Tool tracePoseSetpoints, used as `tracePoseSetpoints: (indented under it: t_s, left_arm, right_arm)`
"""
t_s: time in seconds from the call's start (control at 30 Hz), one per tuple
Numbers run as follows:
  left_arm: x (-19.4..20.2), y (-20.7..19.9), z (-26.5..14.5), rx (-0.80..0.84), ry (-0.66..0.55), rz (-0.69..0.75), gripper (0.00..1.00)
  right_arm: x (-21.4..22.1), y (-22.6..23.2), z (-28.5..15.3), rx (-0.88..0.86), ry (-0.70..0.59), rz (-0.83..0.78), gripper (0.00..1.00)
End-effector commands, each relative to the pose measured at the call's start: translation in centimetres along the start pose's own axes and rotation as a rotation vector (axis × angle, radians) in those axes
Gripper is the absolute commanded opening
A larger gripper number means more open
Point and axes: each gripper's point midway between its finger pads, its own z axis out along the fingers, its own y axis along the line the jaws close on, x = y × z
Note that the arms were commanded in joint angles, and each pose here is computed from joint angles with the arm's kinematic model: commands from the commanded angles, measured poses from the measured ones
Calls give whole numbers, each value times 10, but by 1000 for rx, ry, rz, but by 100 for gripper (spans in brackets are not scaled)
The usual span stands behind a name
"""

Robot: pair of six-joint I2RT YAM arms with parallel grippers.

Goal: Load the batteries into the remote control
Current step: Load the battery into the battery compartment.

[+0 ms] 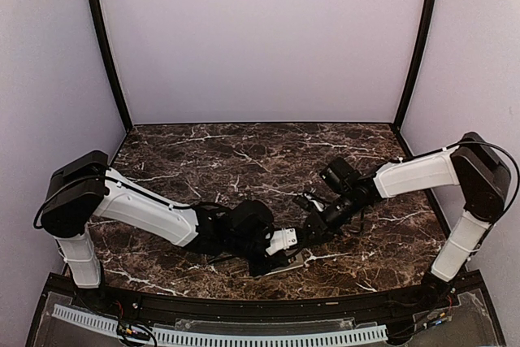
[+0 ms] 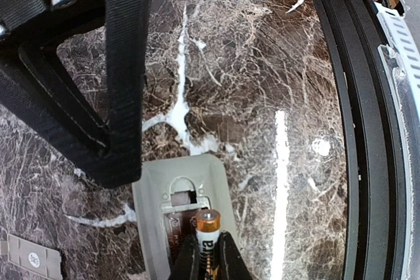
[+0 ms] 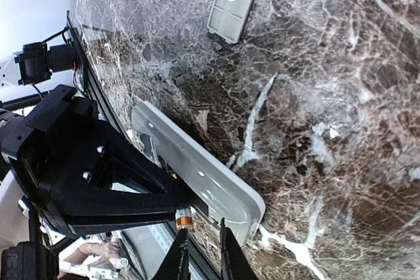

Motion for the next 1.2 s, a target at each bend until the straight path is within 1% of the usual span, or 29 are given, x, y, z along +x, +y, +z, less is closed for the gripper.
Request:
tracePoseSetpoints:
  t_s: [0.0, 0.07, 0.23, 0.5, 0.77, 1.07, 1.17]
  left_arm:
    - [68, -14, 5, 50, 244, -122, 0]
    - [69, -13, 5, 39, 254, -137, 0]
    - [74, -12, 3, 29, 293, -161, 0]
    - [77, -10, 4, 15, 298, -167, 0]
    - [79, -9, 5, 9, 305, -166, 0]
    - [82, -9, 6, 9, 315, -167, 0]
    - [82, -9, 6, 8, 313, -164, 0]
  right_arm:
    - [-7, 13, 4, 1, -66, -24, 12]
    - [-4, 14, 8, 1, -59, -18, 9]
    - [6, 18, 18, -24, -56, 11, 5]
    - [16, 19, 29, -27, -36, 20, 7]
    - [22, 13, 33, -13, -22, 33, 6]
    - [26, 17, 28, 1, -3, -2, 11]
    - [25, 19, 28, -9, -3, -3, 8]
